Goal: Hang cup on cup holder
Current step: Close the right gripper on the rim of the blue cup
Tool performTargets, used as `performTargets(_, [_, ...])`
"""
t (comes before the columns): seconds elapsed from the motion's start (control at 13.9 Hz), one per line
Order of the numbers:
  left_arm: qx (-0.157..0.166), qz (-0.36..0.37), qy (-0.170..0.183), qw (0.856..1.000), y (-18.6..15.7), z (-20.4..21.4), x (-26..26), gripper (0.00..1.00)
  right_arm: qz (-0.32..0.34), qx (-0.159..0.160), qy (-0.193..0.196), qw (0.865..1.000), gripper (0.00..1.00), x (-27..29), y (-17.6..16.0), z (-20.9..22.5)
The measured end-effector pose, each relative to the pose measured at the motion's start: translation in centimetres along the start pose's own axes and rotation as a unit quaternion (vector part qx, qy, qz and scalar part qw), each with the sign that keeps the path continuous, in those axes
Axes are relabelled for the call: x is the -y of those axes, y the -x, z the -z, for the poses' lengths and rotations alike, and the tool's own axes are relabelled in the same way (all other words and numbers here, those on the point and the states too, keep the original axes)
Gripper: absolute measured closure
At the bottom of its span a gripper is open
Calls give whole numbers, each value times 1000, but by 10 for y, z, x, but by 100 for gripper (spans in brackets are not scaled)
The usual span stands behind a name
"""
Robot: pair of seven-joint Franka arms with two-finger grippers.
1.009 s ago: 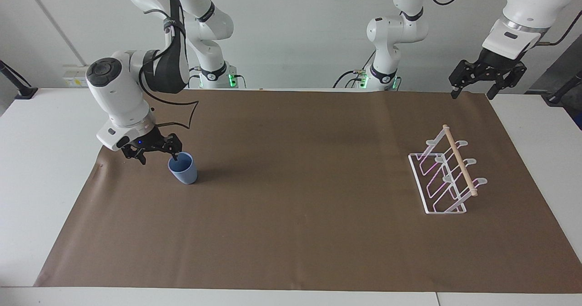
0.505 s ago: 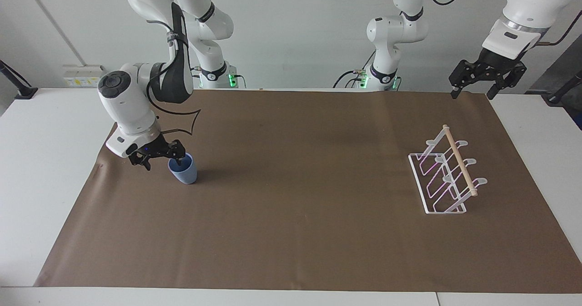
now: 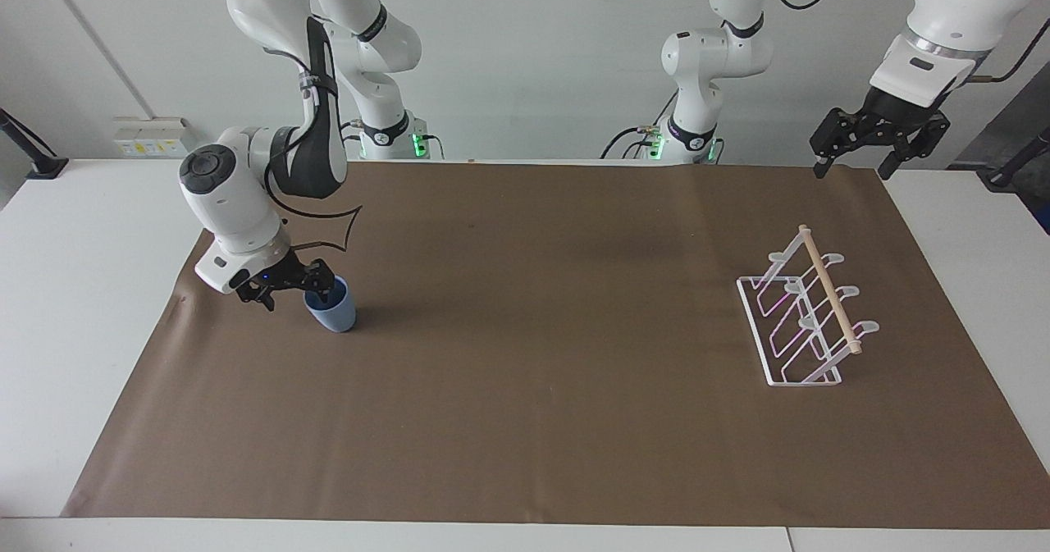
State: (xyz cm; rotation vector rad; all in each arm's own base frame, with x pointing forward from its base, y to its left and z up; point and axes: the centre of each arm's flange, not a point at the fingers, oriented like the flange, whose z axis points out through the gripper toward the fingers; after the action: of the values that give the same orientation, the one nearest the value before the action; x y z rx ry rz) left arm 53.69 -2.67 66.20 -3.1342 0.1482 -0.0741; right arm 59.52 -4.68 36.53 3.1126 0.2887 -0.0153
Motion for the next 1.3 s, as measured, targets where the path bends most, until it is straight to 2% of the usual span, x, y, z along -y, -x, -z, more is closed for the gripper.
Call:
performTargets(0.14, [0,0,0,1000,0,0,0,0,1,3,-1,1000,0,0,1,-3])
performTargets(0.22, [0,0,0,1000,0,0,0,0,1,3,-2,1000,8,1,1,-3])
performTargets(0.72, [0,0,0,1000,0,0,0,0,2,4,-3,1000,86,2,2,-4])
performTargets(0.79, [0,0,0,1000,0,0,0,0,2,3,-6,1000,94,5,1,-2])
performTargets(1.08, [0,0,0,1000,0,0,0,0,8,10,-11,1000,94,11,-1,3])
performTargets(1.3, [0,0,0,1000,0,0,0,0,1,3,-66,998,94,37,-15,41])
